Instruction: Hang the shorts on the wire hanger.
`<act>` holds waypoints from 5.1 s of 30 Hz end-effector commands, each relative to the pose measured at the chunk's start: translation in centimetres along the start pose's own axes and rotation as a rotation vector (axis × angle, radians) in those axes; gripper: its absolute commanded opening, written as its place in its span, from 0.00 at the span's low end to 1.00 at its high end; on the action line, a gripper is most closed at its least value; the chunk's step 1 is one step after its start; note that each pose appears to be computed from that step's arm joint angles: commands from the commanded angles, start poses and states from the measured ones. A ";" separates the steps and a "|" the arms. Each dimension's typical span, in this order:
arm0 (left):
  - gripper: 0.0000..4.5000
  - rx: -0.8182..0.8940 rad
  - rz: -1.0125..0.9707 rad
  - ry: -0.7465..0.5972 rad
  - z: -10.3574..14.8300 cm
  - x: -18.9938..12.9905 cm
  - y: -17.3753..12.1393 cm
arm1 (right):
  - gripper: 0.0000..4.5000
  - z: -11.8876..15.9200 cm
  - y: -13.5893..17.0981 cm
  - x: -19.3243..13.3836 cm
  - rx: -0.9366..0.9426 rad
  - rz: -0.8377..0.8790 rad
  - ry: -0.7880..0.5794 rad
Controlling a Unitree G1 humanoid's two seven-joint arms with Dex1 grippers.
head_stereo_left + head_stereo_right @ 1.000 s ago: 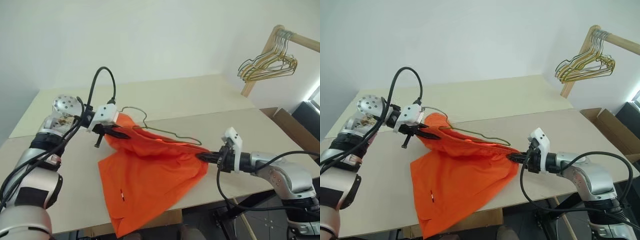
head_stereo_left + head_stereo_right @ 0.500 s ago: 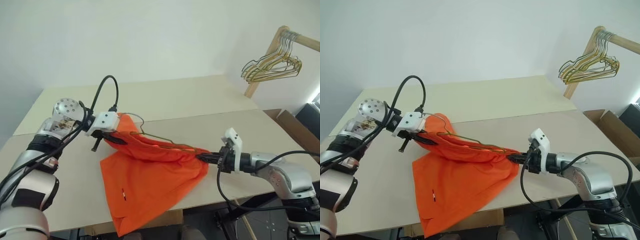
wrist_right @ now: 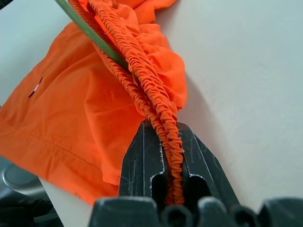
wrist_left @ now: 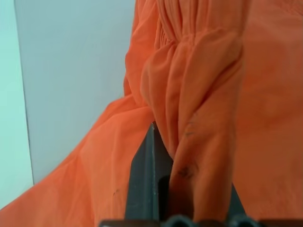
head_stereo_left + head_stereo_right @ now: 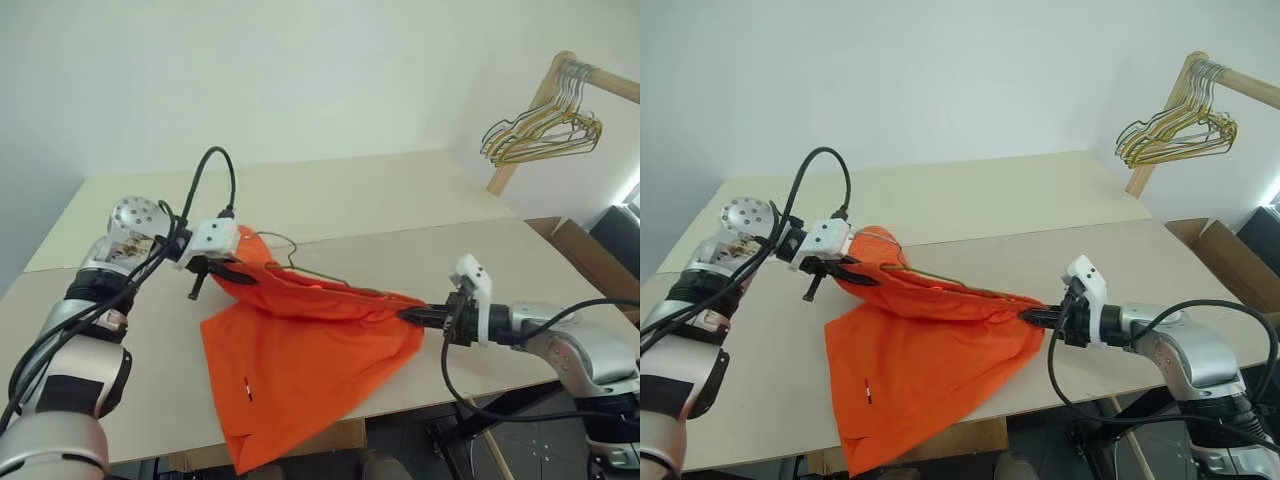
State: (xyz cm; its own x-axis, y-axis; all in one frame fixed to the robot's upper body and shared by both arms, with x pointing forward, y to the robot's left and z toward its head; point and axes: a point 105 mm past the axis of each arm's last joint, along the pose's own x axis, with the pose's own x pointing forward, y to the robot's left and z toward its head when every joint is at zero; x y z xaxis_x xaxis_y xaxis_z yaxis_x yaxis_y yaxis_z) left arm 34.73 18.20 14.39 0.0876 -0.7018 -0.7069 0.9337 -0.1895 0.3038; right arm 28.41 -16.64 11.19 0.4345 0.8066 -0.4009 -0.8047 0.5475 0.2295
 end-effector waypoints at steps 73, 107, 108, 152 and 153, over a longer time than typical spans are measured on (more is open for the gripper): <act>0.00 0.046 0.018 -0.001 1.7 1.6 2.3 | 0.57 12.3 8.2 10.3 -0.487 0.104 0.163; 1.00 -0.028 0.133 0.071 -1.1 -2.7 2.1 | 0.00 12.5 8.1 9.9 -0.488 0.147 0.130; 1.00 -0.029 0.127 0.088 -1.5 -2.5 1.9 | 0.00 12.6 8.2 9.8 -0.490 0.148 0.128; 0.00 -0.278 0.447 0.233 -9.0 -3.7 0.2 | 0.00 12.3 8.0 7.4 -0.474 0.165 0.123; 0.00 -0.265 0.448 0.215 -8.6 -3.5 0.5 | 0.00 12.3 8.0 7.5 -0.474 0.168 0.123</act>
State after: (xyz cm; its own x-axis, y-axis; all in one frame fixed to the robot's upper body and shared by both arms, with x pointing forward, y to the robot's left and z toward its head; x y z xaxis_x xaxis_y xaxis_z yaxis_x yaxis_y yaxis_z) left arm 37.56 26.17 10.38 0.5077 -0.5115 -0.6932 0.8611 0.2752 0.4275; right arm 30.24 -3.20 19.19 0.2307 0.8109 -0.5378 -0.9705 0.2315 -0.0673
